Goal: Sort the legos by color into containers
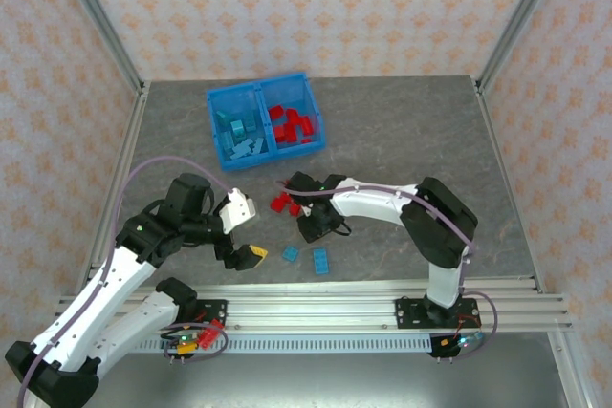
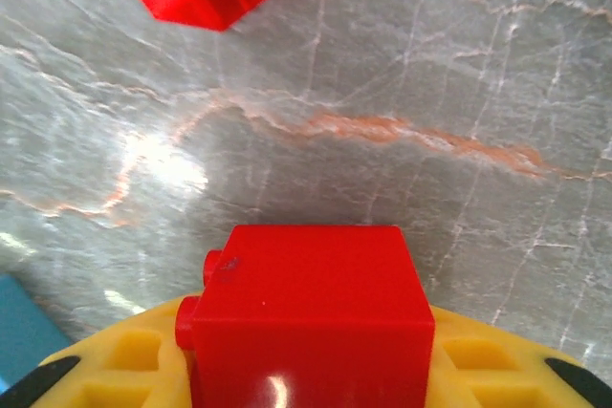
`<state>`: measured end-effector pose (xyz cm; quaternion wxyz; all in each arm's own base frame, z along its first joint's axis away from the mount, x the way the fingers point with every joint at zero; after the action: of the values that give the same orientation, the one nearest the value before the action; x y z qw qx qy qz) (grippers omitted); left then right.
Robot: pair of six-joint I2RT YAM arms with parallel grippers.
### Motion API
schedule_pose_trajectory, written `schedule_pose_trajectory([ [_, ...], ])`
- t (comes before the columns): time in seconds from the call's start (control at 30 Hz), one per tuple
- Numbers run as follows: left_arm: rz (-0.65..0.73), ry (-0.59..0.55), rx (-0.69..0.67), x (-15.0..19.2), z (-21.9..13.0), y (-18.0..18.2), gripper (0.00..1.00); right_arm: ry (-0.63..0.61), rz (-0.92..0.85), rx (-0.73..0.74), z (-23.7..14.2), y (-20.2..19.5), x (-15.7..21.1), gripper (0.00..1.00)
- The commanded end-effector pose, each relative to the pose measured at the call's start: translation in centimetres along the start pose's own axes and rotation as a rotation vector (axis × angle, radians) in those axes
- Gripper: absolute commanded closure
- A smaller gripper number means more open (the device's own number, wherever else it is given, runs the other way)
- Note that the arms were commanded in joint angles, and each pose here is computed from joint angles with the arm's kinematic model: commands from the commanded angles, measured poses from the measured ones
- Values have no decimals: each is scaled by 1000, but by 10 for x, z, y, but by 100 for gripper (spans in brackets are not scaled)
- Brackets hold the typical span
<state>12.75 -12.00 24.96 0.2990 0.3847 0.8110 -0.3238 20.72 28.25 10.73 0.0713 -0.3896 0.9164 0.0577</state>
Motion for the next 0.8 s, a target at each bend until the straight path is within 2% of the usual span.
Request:
schedule_pose_trajectory([
  [0.0, 56, -46, 61, -2, -2, -8, 0, -185, 66, -69, -44, 2, -17, 62],
  [0.13, 127, -140, 110, -1, -3, -15, 0, -461, 136, -98, -112, -3, -43, 61],
  [0.23, 150, -210, 36, -4, -3, -10, 0, -628, 206, -55, -146, -19, -66, 60],
  [0.3, 121, -246, -37, -10, -5, -3, 0, -688, 256, 18, -157, -35, -83, 60],
  [0.37, 30, -284, -130, -18, -7, 8, 0, -712, 298, 76, -158, -50, -101, 60],
  [0.47, -240, -324, -387, -27, -15, 34, 0, -733, 354, 111, -146, -73, -130, 60],
  [0.53, -436, -324, -583, -27, -25, 52, 0, -727, 385, 146, -131, -89, -149, 60],
  [0.57, -501, -310, -638, -25, -26, 57, 0, -714, 398, 168, -124, -96, -157, 60],
  [0.63, -590, -285, -699, -22, -26, 63, 0, -673, 415, 224, -105, -110, -174, 60],
  [0.77, -729, -296, -682, -16, -14, 70, 0, -611, 425, 215, -74, -128, -201, 57],
])
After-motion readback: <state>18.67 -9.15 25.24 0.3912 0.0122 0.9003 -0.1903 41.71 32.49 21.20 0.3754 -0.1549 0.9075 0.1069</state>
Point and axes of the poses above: each hand's point on the last joint's axis, 136 mm out from that joint toward the fingers, its own z axis out along the fingers, its own y axis along the line the jaws close on, x = y × z, the point moved 8 cm from there along -z, back along the fingers, and after that the axes turned 13 degrees about -z, right-handed, at the moved point
